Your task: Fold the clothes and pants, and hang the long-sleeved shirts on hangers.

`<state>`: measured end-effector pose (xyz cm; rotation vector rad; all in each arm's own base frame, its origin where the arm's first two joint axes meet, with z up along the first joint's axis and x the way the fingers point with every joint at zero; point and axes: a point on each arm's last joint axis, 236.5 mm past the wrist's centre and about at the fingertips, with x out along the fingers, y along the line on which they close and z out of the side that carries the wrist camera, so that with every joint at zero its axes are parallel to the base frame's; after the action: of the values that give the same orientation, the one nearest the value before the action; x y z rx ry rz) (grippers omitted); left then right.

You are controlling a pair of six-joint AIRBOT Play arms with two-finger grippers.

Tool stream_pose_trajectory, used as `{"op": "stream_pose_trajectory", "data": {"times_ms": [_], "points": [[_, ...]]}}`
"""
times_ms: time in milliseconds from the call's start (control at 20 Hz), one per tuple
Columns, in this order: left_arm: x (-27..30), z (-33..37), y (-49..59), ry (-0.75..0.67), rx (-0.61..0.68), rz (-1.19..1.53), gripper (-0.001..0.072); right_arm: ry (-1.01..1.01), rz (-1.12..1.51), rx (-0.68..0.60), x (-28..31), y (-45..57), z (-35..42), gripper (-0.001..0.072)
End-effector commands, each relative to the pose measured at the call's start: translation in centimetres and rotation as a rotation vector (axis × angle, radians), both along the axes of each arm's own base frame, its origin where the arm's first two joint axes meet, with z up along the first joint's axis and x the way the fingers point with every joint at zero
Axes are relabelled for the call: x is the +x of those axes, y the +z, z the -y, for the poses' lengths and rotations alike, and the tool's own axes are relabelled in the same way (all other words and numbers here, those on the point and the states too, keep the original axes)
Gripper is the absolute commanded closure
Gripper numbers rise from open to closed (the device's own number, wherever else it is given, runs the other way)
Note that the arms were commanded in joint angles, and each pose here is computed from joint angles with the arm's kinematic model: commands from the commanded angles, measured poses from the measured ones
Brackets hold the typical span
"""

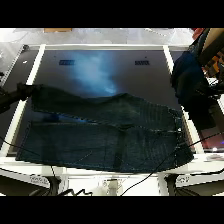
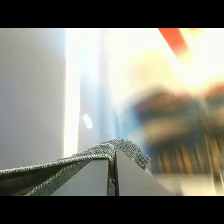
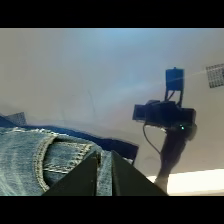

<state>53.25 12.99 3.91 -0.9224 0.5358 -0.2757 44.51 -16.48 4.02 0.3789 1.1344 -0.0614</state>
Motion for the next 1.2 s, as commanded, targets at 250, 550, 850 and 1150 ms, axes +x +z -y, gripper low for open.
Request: {"op": "stream_pose_trajectory", "data": {"times_ms": [250,550,850,1150], "points": [[5.1,-4.8,-2.0,0.437,0.080,-0.065,-0.0003,-0.003,0.027,0.025,0.6,0.4,-0.5,0.0592],[4.0,-4.6,0.7,0.365,0.040,-0.020,0.0001,0.012,-0.108,-0.101,-2.4,-1.2,2.1,0.0676],[2.4,-3.7,6.1,0.260,0.135,0.099,0.0003,-0.012,-0.354,0.034,-10.8,-5.5,4.6,0.0677],[1.8,-1.8,7.7,0.190,0.119,0.129,0.0003,-0.172,-0.077,0.607,-9.8,-9.4,-1.9,0.0325]]}}
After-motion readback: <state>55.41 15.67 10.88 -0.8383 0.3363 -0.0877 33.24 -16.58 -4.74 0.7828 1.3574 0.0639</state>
